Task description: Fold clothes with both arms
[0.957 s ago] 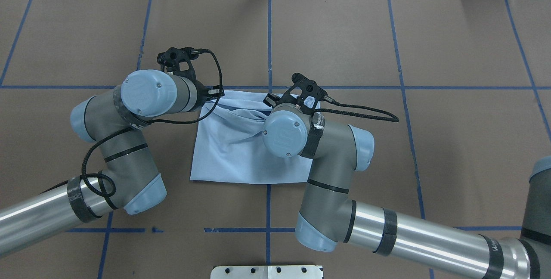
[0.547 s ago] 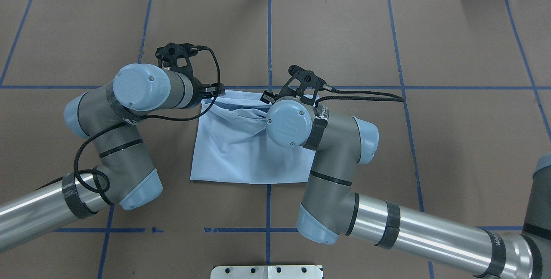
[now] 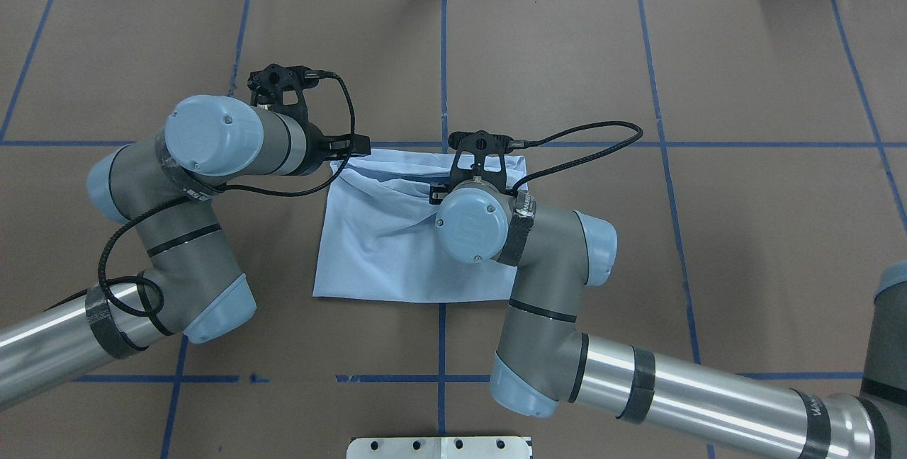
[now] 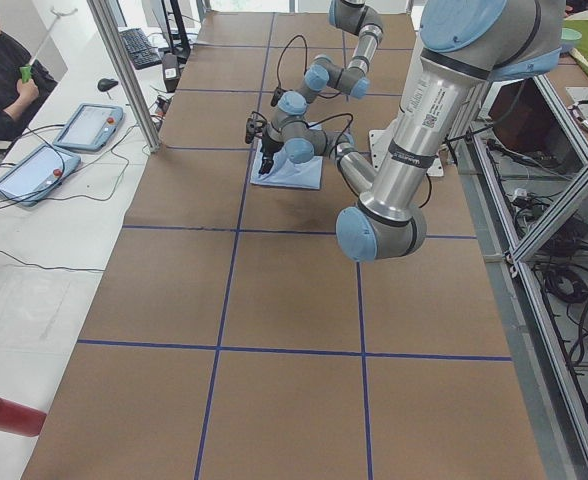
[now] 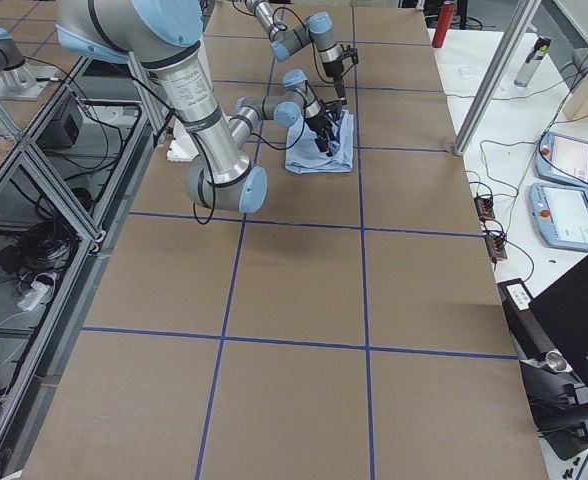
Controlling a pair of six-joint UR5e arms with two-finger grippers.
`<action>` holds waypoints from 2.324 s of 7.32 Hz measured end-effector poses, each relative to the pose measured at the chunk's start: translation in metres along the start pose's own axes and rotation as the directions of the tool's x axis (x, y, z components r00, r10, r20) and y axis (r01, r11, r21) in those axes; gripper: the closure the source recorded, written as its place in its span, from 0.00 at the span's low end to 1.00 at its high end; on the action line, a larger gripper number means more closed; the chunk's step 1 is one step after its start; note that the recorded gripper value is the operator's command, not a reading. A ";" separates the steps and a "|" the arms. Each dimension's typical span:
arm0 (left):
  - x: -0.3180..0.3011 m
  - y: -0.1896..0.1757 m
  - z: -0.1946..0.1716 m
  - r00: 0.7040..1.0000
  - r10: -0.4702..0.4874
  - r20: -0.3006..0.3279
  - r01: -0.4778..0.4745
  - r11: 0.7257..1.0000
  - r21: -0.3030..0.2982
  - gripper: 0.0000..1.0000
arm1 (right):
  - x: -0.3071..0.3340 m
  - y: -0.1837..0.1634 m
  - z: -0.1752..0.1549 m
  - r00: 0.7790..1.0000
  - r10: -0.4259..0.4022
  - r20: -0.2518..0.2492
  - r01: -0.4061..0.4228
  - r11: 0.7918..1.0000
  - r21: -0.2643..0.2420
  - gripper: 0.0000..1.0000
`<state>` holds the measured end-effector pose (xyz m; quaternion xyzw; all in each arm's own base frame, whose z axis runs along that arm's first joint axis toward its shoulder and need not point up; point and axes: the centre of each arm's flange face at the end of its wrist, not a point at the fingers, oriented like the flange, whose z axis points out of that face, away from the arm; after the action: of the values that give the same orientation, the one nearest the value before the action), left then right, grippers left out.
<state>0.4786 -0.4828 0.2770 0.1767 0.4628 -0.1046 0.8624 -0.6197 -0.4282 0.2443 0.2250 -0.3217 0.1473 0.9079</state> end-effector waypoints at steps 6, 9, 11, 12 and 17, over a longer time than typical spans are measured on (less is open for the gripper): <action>-0.002 0.000 0.000 1.000 -0.003 0.002 0.003 1.000 0.000 0.00 | 0.066 -0.131 0.055 0.996 -0.053 -0.068 0.053 0.999 -0.006 0.00; -0.006 0.002 0.001 1.000 -0.001 0.000 0.001 1.000 -0.001 0.00 | 0.029 -0.105 0.014 0.996 0.063 0.065 -0.060 0.997 -0.041 0.40; -0.007 0.002 0.002 1.000 -0.001 -0.003 0.001 1.000 0.000 0.00 | 0.016 -0.072 0.011 0.998 0.061 0.033 -0.061 0.998 -0.023 0.53; -0.007 0.002 0.001 1.000 -0.002 -0.005 0.002 1.000 0.001 0.00 | 0.013 -0.056 0.013 0.999 0.044 0.007 -0.044 0.999 -0.010 0.51; -0.008 0.003 0.002 1.000 -0.006 -0.005 0.006 1.000 0.001 0.00 | 0.003 -0.032 0.012 1.000 -0.007 -0.021 0.007 1.000 0.012 0.50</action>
<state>0.4767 -0.4808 0.2848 0.1759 0.4655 -0.1070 0.8608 -0.6099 -0.4609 0.2445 0.2302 -0.3103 0.1483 0.9103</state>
